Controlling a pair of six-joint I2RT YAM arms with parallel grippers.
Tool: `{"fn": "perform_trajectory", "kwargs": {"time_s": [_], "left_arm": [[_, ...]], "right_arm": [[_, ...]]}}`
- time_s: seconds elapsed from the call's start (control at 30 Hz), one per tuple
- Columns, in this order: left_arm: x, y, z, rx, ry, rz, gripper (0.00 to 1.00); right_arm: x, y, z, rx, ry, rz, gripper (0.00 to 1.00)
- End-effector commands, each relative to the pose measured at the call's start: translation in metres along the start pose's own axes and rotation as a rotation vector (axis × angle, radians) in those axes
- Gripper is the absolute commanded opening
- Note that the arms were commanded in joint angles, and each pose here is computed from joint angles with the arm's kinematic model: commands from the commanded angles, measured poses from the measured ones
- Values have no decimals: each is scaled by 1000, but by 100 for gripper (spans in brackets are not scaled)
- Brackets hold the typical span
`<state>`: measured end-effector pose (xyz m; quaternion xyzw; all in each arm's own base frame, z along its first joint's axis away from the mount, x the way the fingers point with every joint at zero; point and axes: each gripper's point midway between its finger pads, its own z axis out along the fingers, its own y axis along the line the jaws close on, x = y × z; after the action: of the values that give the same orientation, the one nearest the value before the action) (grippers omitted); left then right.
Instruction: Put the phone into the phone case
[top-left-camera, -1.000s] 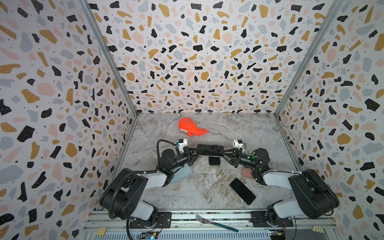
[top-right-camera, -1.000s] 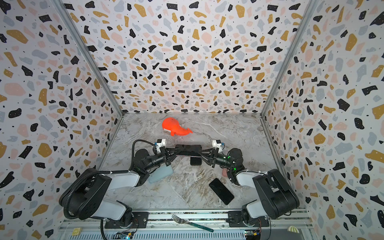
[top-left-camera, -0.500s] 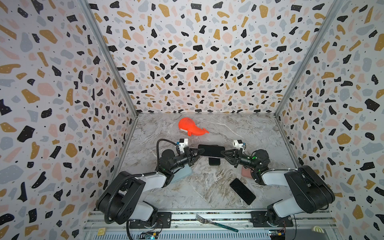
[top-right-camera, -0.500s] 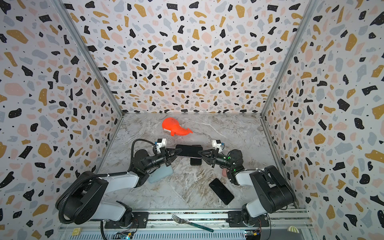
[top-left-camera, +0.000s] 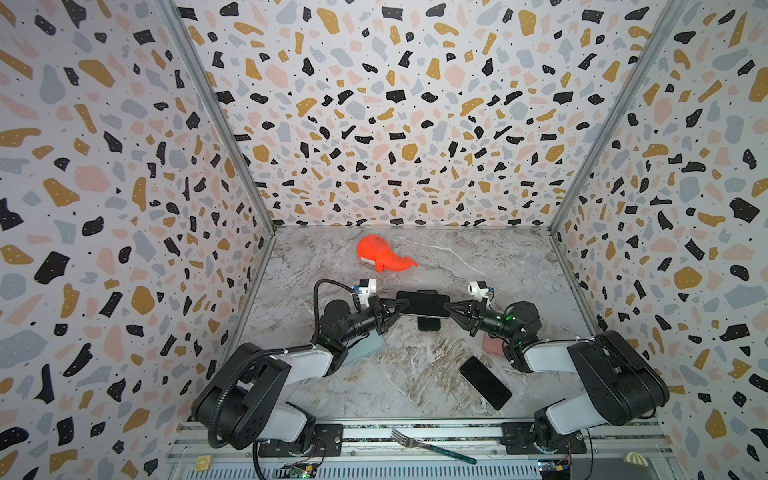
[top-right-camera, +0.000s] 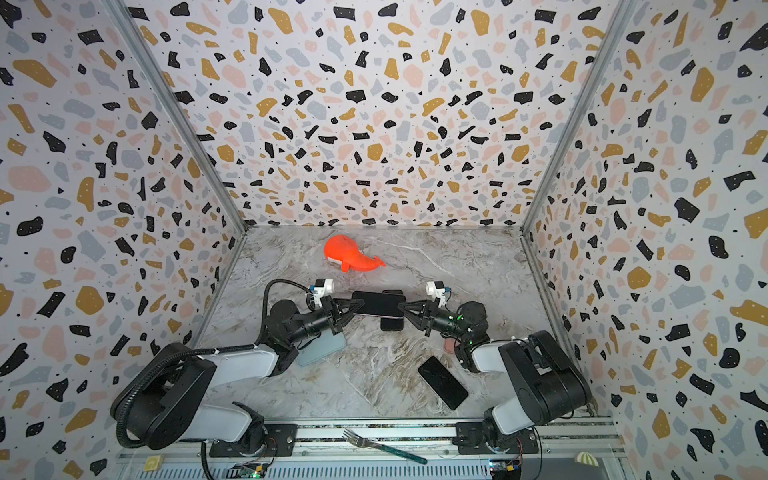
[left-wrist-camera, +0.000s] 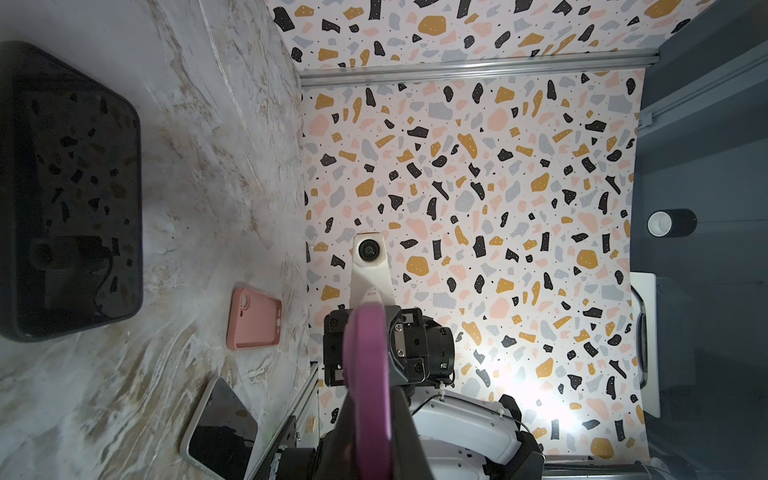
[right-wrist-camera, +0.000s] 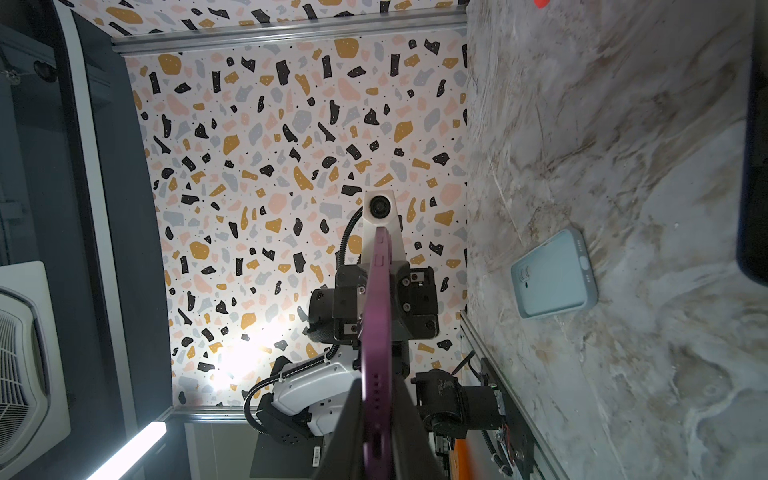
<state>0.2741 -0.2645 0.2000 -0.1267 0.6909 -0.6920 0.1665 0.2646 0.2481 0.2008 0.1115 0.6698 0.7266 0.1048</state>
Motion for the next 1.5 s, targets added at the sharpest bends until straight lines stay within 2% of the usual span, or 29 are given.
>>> {"fn": "perform_trajectory", "kwargs": {"time_s": [0.0,0.07,0.1,0.13,0.17,0.27,0.33,0.4,0.47,0.6,0.7,1.0,1.23,1.33,1.47], "left_arm": [[6,-20,0,68,15,81,0],[6,-17,1,60,16,77,1],[7,-17,1,57,19,80,8],[7,-16,1,54,23,87,22],[8,-15,1,46,28,91,30],[11,1,1,-45,60,111,47],[8,25,-5,-187,63,144,55],[-1,55,-22,-401,52,192,62],[-8,78,-44,-593,50,212,65],[-14,128,-97,-919,44,173,61],[-13,146,-121,-1040,15,155,59],[-33,146,-173,-1258,-158,178,59],[-42,145,-198,-1322,-262,177,56],[-43,151,-202,-1337,-269,177,54],[-35,167,-202,-1345,-224,149,49]], "right_arm": [[0,15,0,-44,0,-45,10],[0,16,0,-44,-5,-44,9],[-1,15,0,-41,-7,-43,9],[-1,15,0,-39,-10,-44,9],[-2,14,-1,-35,-14,-41,8],[-7,12,-3,-28,-37,-45,5],[-11,10,-5,-17,-48,-52,4],[-13,7,-7,-9,-54,-62,4],[-14,1,-9,5,-54,-65,4],[-7,-8,-9,24,-28,-73,3],[-1,-18,-11,66,-10,-75,3],[3,-33,-12,168,27,-160,3],[4,-38,-11,207,49,-204,3],[4,-40,-10,216,54,-212,3],[5,-41,-8,219,59,-215,3]]}}
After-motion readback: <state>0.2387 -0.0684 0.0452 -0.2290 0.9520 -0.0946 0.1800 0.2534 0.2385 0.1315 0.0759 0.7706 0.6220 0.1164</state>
